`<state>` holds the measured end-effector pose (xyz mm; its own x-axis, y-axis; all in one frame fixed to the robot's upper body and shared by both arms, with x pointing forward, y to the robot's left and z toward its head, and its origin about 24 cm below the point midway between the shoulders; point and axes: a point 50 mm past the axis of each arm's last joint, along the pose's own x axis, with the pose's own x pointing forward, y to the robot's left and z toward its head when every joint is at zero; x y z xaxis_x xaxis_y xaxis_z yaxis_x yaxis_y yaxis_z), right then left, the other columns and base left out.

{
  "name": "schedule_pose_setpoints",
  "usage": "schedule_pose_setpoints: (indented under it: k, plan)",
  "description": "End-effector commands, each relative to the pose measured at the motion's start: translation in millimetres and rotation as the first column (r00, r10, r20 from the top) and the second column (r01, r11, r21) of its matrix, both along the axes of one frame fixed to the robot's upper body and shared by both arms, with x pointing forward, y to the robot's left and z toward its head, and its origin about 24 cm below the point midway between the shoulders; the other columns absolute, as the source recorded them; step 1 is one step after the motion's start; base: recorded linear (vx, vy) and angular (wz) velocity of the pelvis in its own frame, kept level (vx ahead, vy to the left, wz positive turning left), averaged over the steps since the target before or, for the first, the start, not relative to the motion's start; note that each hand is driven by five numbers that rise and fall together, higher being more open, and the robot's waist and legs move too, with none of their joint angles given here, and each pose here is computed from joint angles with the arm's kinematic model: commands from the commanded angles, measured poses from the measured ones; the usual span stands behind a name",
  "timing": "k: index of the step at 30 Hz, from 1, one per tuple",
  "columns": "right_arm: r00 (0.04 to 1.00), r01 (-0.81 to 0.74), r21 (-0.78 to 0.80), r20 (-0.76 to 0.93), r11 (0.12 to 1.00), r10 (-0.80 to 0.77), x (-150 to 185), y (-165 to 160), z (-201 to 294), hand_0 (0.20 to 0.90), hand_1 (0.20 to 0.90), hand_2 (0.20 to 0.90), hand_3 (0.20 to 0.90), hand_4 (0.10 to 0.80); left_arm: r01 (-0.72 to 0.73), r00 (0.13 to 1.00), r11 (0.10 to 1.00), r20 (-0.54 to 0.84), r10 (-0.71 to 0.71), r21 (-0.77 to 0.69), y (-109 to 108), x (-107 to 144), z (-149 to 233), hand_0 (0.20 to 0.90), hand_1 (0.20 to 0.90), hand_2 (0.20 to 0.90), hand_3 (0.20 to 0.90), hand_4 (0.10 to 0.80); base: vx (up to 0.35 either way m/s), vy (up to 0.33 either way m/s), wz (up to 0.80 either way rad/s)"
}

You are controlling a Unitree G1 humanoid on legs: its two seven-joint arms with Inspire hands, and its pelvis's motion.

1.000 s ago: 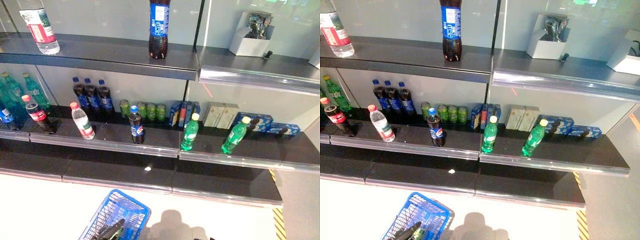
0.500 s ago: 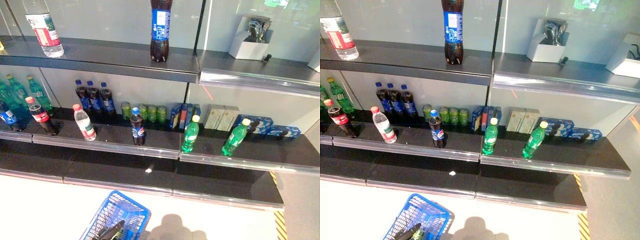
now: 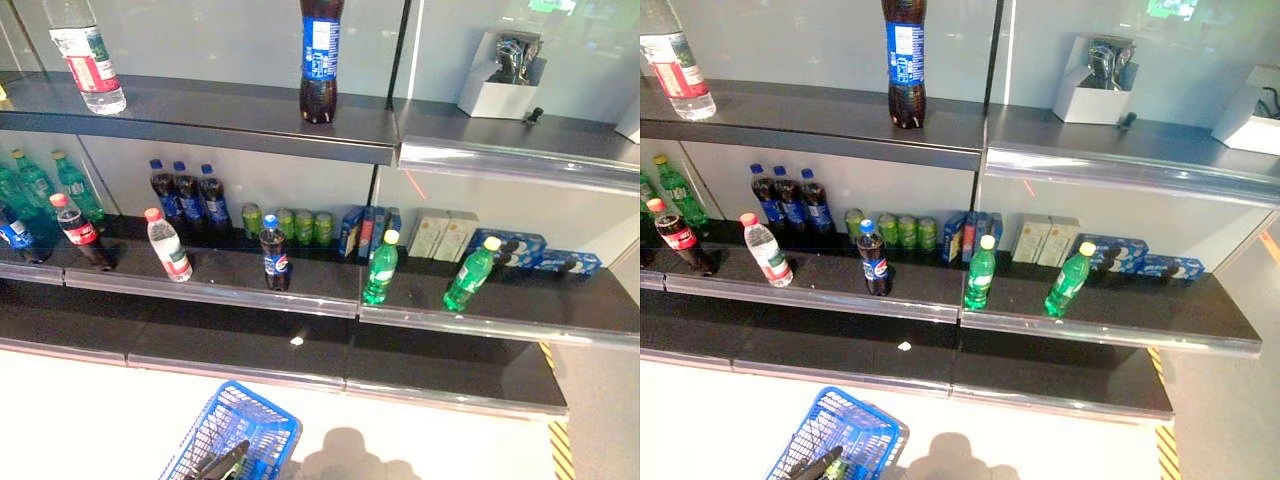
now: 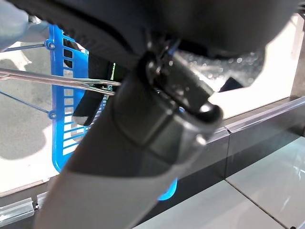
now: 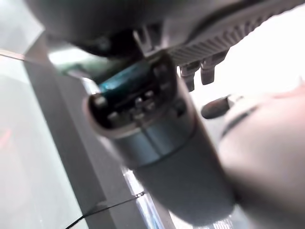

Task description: Pick up the drink and place into the basket.

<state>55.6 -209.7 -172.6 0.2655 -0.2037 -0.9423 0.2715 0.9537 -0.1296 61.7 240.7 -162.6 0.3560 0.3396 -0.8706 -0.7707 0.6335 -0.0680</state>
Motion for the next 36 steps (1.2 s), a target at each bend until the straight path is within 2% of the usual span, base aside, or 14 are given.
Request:
schedule_pose_setpoints:
  k: [1, 3, 4, 7, 14, 17, 20, 27, 28, 36]
  plan:
    - [0.959, -0.056, -0.133, 0.27, 0.99, 0.09, 71.3, -16.7, 23.8, 0.9, 0.9, 0.9, 0.9, 0.8, 0.134, 0.989, 0.99, 0.063, -0.136, 0.043, -1.2, 29.1, 7.0, 0.3, 0.3, 0.3, 0.2, 0.1, -0.01, -0.044, 0.0]
    - [0.941, -0.062, -0.149, 0.322, 0.987, 0.107, 83.8, -15.3, 30.2, 0.9, 0.9, 0.9, 0.9, 0.8, 0.133, 0.989, 0.99, 0.062, -0.136, 0.047, 0.4, 29.1, 7.7, 0.3, 0.3, 0.3, 0.2, 0.1, -0.007, -0.041, 0.0]
    - [0.907, -0.073, -0.165, 0.4, 0.984, 0.135, 104.8, -10.8, 43.0, 0.9, 0.9, 0.9, 0.9, 0.8, 0.129, 0.989, 0.99, 0.062, -0.133, 0.053, 2.2, 28.9, 8.7, 0.3, 0.3, 0.3, 0.2, 0.1, -0.009, -0.048, 0.0]
    - [0.842, -0.099, -0.191, 0.507, 0.977, 0.185, 133.4, -1.4, 69.1, 0.9, 0.9, 0.9, 0.9, 0.8, 0.119, 0.99, 0.991, 0.064, -0.123, 0.061, 3.9, 26.4, 10.1, 0.3, 0.3, 0.3, 0.2, 0.1, -0.003, -0.015, 0.0]
    - [0.581, -0.136, -0.287, 0.752, 0.948, 0.311, 172.3, 4.9, 145.8, 0.9, 0.9, 0.9, 0.9, 0.8, 0.077, 0.995, 0.995, 0.058, -0.081, 0.069, 9.4, 14.8, 11.6, 0.3, 0.3, 0.3, 0.2, 0.1, 0.0, 0.0, 0.0]
    - [0.515, -0.117, -0.304, 0.796, 0.946, 0.319, 179.4, 3.5, 164.1, 0.9, 0.9, 0.9, 0.9, 0.8, 0.069, 0.996, 0.995, 0.055, -0.072, 0.068, 9.5, 12.2, 11.1, 0.3, 0.3, 0.3, 0.2, 0.1, 0.027, -0.003, -0.01]
    - [0.387, -0.042, -0.324, 0.867, 0.945, 0.315, 190.3, -3.8, 201.9, 0.9, 0.9, 0.9, 0.9, 0.8, 0.052, 0.997, 0.996, 0.048, -0.056, 0.068, 7.1, 6.2, 9.8, 0.3, 0.3, 0.3, 0.2, 0.1, 0.054, -0.001, -0.04]
    - [0.18, 0.17, -0.348, 0.931, 0.922, 0.318, 194.1, -22.3, 254.7, 0.9, 0.9, 0.9, 0.9, 0.8, 0.041, 0.998, 0.997, 0.043, -0.044, 0.066, 5.6, 3.6, 8.8, 0.3, 0.3, 0.3, 0.2, 0.1, -0.004, -0.018, -0.11]
    - [0.128, 0.21, -0.333, 0.941, 0.919, 0.312, 194.7, -27.6, 267.4, 0.9, 0.9, 0.9, 0.9, 0.8, 0.046, 0.998, 0.997, 0.048, -0.049, 0.06, 4.1, 4.7, 8.5, 0.3, 0.3, 0.3, 0.2, 0.1, -0.045, -0.015, -0.05]
    - [-0.013, 0.297, -0.327, 0.938, 0.897, 0.346, 193.7, -41.2, 305.3, 0.9, 0.9, 0.9, 0.9, 0.8, 0.117, 0.993, 0.992, 0.031, -0.118, 0.039, -10.8, -0.5, 4.5, 0.3, 0.3, 0.3, 0.2, 0.1, 0.021, -0.019, -0.02]
